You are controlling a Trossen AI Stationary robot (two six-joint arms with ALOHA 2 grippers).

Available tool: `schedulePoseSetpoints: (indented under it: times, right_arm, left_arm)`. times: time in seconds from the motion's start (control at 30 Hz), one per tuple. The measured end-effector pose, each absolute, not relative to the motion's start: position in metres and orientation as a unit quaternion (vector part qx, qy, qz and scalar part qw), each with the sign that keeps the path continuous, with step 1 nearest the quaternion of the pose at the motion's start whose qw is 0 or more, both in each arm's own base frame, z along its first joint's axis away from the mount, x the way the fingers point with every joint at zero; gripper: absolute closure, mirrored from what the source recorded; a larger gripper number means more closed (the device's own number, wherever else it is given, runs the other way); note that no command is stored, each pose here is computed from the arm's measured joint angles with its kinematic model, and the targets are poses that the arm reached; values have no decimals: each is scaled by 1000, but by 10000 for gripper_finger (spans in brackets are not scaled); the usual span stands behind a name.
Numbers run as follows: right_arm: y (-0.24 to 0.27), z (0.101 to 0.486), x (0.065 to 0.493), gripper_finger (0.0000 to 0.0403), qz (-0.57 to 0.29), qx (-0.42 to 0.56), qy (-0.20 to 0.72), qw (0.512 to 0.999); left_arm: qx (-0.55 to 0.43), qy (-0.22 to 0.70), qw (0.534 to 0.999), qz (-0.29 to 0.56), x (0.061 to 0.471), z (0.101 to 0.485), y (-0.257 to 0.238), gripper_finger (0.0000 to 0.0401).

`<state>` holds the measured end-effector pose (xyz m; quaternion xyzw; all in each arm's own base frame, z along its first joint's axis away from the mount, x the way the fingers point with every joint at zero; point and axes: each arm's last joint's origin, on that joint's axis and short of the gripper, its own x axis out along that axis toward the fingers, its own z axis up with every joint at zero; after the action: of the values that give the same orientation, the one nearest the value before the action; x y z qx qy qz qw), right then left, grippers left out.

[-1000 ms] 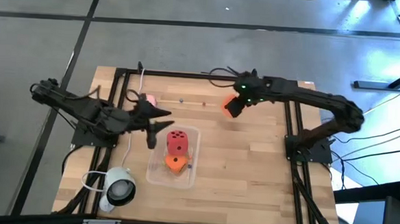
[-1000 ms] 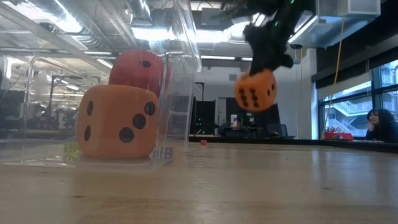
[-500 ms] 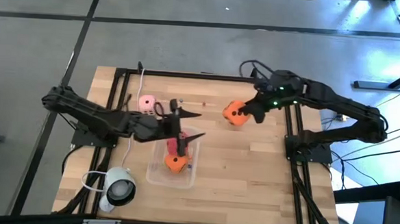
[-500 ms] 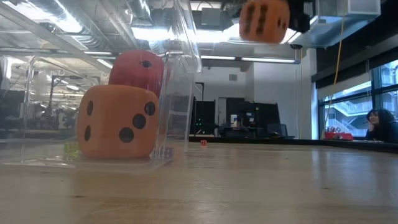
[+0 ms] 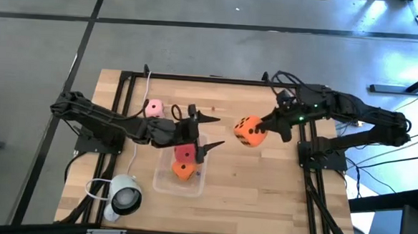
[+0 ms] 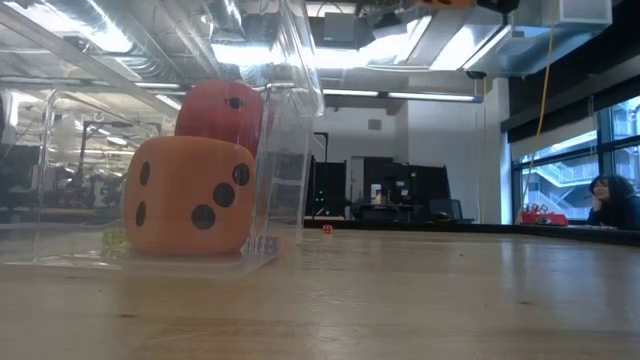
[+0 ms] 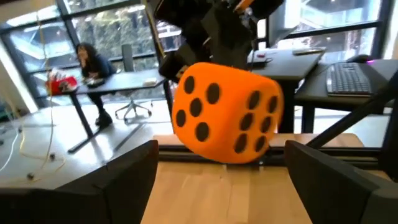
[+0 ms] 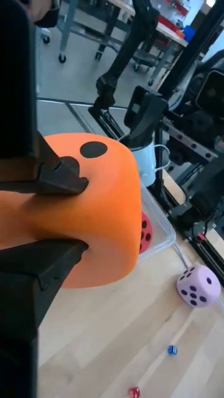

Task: Pick & Place Dice
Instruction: Put the large orange die in the bin

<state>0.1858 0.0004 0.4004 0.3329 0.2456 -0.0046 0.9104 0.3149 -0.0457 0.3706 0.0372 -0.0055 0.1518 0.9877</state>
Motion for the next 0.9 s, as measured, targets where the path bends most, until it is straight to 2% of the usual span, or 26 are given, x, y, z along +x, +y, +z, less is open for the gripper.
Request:
schedulePoseSetpoints:
  times: [0.17, 0.4, 0.53, 0.77, 0.9]
  right_arm:
    - [9, 399, 205, 314, 20, 330, 233, 915]
    - [15, 389, 229, 316, 29, 331, 247, 910]
    - [20, 388, 244, 316, 63, 333, 233, 911]
    - [27, 381, 257, 326, 89, 341, 250, 902]
    - [31, 379, 265, 326, 106, 349, 249, 897]
  left_arm:
    - [-3, 4, 987, 159, 317, 365, -46, 58]
    - [22, 6, 994, 104, 317, 365, -55, 58]
    - [20, 3, 998, 65, 317, 366, -58, 58]
    - [-18, 8, 998, 56, 319, 362, -61, 54]
    - [-3, 11, 998, 61, 321, 361, -61, 48]
